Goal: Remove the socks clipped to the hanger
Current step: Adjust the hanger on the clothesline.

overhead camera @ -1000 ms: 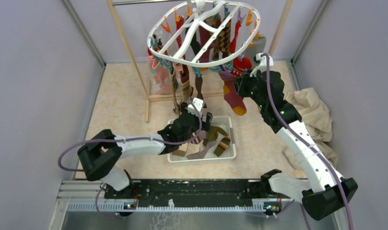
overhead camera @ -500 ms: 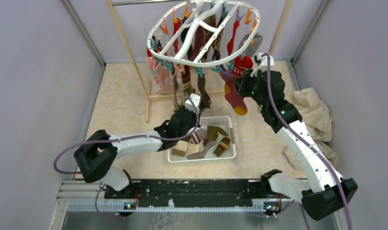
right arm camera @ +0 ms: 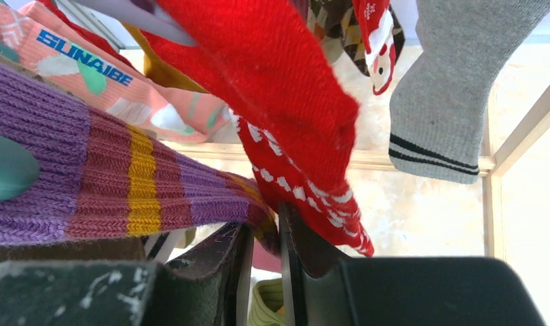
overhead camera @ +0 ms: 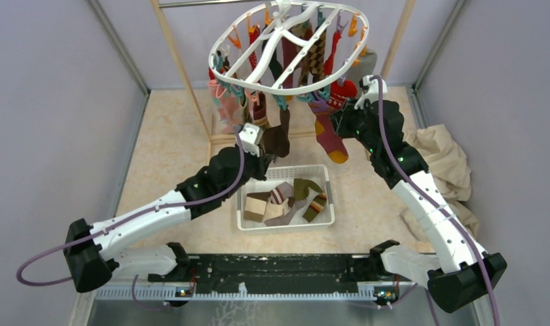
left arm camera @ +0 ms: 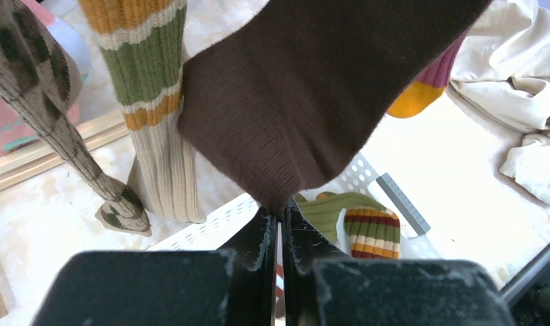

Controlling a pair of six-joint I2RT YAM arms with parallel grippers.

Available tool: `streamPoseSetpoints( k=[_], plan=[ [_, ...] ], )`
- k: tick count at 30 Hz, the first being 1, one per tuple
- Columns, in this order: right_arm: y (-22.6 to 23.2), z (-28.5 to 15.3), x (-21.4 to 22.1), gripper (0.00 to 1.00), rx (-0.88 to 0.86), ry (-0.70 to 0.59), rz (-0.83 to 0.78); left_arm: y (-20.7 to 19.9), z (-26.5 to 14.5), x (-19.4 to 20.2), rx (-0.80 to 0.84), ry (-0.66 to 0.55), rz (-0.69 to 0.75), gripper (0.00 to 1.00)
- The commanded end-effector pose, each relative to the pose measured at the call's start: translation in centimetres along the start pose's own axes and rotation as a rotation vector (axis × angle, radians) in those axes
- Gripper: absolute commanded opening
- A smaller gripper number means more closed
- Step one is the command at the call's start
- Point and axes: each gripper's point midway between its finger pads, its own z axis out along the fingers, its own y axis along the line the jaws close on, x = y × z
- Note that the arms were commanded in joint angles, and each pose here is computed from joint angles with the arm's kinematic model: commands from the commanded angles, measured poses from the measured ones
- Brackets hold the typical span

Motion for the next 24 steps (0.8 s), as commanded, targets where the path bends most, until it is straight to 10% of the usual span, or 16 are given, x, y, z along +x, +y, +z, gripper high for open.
streamPoseSetpoints(
  k=[1, 8, 24],
  plan=[
    [0.5, -0.3, -2.4, 0.22, -0.021, -0.064, 0.002, -0.4, -1.7, 0.4, 0.024, 0.095, -0.004, 0.06],
    [0.9, -0.4, -2.1, 0.43, -0.041, -0.031, -0.006, -1.4, -3.4, -1.0, 0.06, 0.11, -0.027, 0.07],
    [4.7, -6.1, -5.5, 0.48, -0.196, -0.003, -0.047, -3.3, -5.0, -3.0, 0.099, 0.102, -0.028, 0.07]
  ],
)
